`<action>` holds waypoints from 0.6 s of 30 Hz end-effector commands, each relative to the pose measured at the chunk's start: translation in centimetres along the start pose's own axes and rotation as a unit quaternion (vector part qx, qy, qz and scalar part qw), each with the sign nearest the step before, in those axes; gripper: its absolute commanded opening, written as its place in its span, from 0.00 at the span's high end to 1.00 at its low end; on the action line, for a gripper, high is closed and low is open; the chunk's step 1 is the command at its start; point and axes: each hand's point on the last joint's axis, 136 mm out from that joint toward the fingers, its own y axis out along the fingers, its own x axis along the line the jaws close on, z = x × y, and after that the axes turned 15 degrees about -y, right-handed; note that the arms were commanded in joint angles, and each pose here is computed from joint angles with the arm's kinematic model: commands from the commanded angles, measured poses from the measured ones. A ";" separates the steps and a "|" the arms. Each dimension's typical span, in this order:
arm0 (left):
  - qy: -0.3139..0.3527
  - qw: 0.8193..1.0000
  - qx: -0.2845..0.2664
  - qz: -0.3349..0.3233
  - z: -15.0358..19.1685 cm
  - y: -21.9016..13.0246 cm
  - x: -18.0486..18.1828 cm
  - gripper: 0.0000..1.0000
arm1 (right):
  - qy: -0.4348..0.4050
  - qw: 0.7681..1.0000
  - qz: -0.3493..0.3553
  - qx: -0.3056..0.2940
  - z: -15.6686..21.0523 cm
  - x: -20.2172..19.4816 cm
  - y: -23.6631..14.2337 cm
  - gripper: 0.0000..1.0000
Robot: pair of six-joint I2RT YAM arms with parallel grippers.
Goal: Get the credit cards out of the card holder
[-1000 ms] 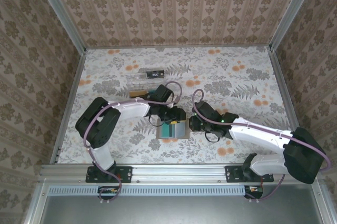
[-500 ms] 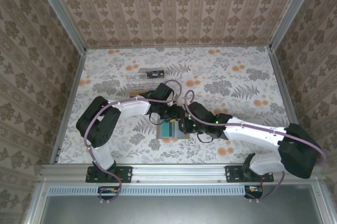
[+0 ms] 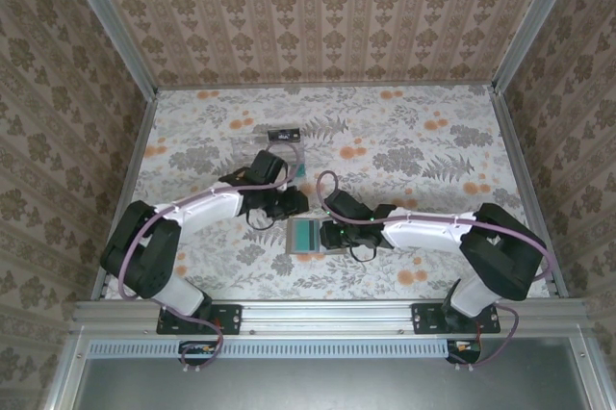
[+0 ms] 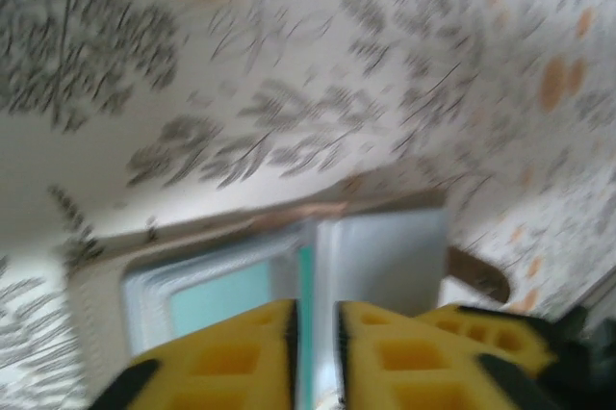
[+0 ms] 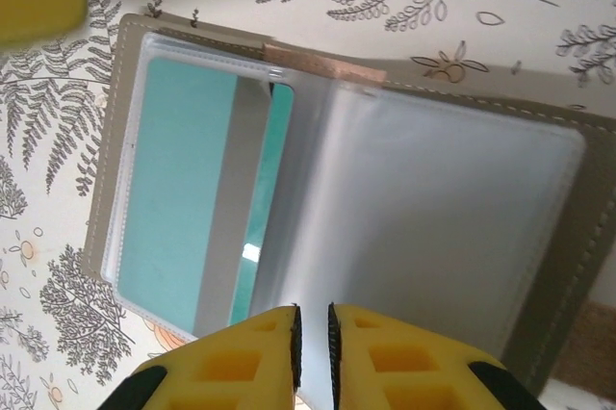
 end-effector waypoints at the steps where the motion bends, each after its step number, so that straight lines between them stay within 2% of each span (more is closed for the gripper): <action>1: -0.012 1.000 0.014 -0.022 1.5 0.0 2.3 0.90 | 0.007 1.000 -0.021 0.002 -0.8 0.7 0.4 0.82; 8: -0.024 0.999 0.022 -0.042 2.6 0.6 5.0 0.93 | 0.030 0.998 -0.062 0.005 -1.5 1.2 1.3 0.83; 18: -0.030 0.998 0.030 -0.048 3.1 1.6 5.8 0.93 | 0.051 0.995 -0.087 0.016 -1.5 1.4 2.4 0.83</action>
